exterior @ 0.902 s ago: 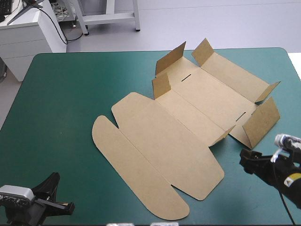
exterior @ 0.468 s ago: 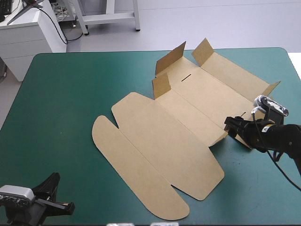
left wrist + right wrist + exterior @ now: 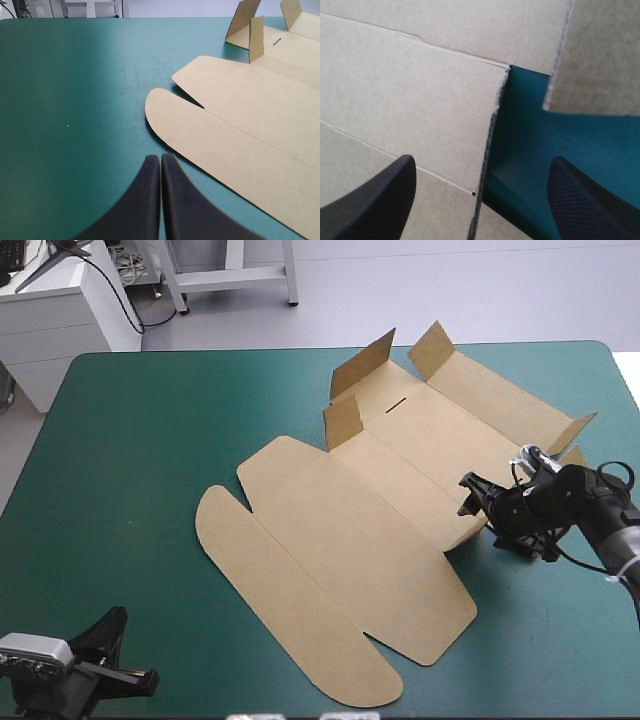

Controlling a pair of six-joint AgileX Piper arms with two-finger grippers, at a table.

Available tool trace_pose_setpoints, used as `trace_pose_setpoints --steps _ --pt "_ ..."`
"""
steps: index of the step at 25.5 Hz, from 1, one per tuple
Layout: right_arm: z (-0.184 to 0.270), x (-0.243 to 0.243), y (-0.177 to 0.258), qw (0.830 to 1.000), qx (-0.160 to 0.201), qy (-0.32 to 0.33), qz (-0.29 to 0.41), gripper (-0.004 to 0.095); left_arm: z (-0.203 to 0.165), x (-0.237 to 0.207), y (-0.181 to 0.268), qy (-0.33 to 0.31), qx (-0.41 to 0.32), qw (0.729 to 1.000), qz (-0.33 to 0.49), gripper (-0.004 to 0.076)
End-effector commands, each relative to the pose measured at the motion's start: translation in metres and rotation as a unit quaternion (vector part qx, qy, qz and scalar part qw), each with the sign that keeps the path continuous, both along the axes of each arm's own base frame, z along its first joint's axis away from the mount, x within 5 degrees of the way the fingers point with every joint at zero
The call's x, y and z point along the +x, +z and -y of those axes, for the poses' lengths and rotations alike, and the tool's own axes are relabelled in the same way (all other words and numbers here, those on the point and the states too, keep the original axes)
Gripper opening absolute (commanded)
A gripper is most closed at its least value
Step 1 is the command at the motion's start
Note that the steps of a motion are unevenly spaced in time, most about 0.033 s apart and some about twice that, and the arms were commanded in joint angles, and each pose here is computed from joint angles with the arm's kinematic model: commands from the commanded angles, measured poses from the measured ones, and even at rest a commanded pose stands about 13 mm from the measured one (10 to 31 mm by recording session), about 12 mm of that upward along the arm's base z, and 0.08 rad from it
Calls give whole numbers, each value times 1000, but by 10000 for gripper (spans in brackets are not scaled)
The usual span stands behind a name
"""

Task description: Fold the box

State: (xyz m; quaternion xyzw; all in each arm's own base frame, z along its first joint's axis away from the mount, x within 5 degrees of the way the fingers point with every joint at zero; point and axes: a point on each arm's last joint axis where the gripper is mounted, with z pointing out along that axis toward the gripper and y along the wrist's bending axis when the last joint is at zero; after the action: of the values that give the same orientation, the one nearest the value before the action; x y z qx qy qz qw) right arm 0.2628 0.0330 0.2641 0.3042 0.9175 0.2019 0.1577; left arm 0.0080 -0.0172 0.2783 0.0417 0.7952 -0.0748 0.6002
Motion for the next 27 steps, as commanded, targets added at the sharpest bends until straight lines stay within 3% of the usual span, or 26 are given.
trace_pose_setpoints --steps 1,3,5,9,12,15,18,21,22,24,27 --pt "-2 8 12 999 24 -18 35 671 0 -2 14 1 -13 999 52 -8" --pt "-3 9 11 998 38 -38 28 624 0 -2 14 1 -13 999 52 -8" --pt "-4 9 11 997 52 -54 22 509 0 -2 14 1 -13 999 52 -8" --pt "-3 9 11 997 45 -51 23 0 0 -2 14 1 -13 999 52 -8" --pt "0 9 9 999 21 -43 22 1 0 -2 14 1 -13 999 52 -8" --pt "0 10 11 998 25 -53 28 1 0 -2 14 1 -13 999 52 -8" --pt "-9 21 35 992 9 64 113 1 0 -2 14 1 -13 999 52 -8" --pt "-15 26 49 982 -12 129 141 2 0 -2 14 1 -13 999 52 -8" --pt "-18 27 54 976 -22 155 151 1 0 -2 14 1 -13 999 52 -8" --pt "-31 36 66 948 -61 251 186 1 0 -2 14 1 -13 999 52 -8" --pt "-47 47 70 915 -92 327 216 1 0 -2 14 1 -13 999 52 -8"
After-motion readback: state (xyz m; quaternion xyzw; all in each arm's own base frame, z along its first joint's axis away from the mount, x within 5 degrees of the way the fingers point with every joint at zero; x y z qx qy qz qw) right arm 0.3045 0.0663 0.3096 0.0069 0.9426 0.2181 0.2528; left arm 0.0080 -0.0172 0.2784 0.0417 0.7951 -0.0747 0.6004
